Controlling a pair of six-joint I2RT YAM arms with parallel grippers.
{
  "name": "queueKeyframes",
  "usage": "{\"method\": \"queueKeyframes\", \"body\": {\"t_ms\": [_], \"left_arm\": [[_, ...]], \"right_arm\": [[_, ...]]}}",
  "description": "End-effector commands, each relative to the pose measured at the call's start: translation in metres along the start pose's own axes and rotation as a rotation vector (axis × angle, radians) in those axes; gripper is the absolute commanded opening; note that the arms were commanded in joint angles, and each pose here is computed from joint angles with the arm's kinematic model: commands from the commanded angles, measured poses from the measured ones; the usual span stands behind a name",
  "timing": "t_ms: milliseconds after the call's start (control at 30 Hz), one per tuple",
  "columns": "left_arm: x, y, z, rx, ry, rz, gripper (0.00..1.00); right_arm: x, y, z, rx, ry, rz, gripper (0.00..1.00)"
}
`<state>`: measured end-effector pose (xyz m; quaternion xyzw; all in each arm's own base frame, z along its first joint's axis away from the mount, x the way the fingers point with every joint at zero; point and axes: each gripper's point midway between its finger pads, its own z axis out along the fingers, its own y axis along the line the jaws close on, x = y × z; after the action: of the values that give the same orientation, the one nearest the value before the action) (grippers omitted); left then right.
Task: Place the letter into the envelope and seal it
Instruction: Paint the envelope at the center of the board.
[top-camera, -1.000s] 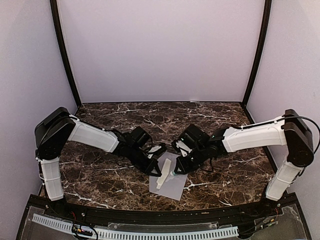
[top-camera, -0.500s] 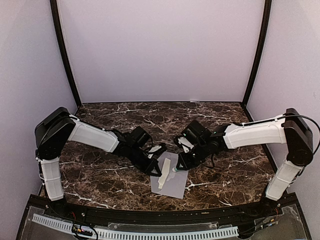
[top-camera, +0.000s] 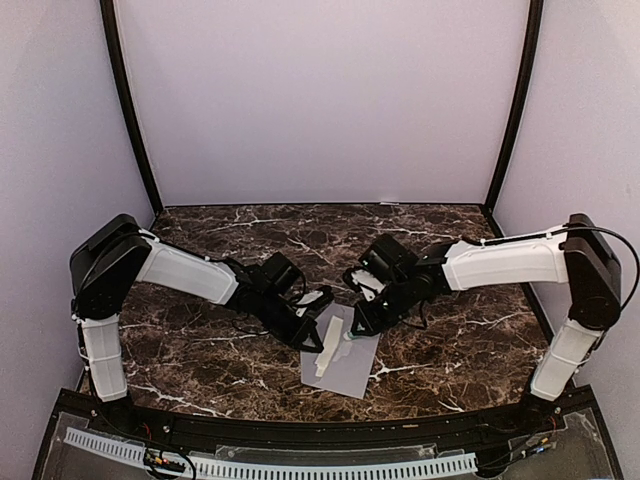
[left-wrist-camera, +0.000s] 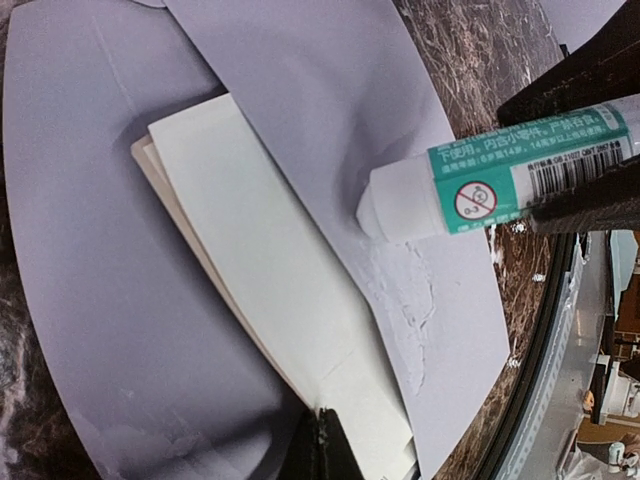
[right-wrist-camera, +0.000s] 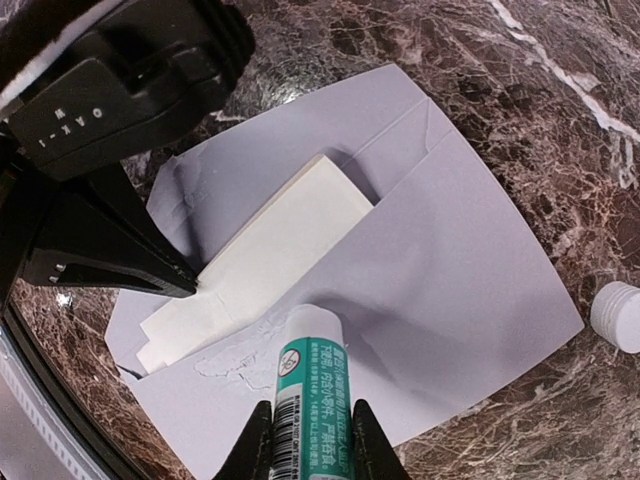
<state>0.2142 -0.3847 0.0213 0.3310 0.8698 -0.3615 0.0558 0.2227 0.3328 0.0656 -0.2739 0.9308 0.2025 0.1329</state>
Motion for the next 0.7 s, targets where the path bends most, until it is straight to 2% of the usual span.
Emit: {"method": "queueKeyframes", "body": {"t_ms": [0, 333, 667], "left_arm": [[0.002, 0.002, 0.002, -0.025, 0.020, -0.009, 0.00], [0.000, 0.001, 0.002, -0.024, 0.017, -0.007, 0.00], [-0.001, 0.002, 0.002, -0.025, 0.012, -0.014, 0.00]], "right_arm": [[-0.001, -0.002, 0.000, 0.025, 0.043, -0.046, 0.00], [0.017, -0.002, 0.015, 0.124, 0.155, -0.136, 0.00], [0.036, 0.024, 0.013, 0.062, 0.226, -0.175, 0.00]]}}
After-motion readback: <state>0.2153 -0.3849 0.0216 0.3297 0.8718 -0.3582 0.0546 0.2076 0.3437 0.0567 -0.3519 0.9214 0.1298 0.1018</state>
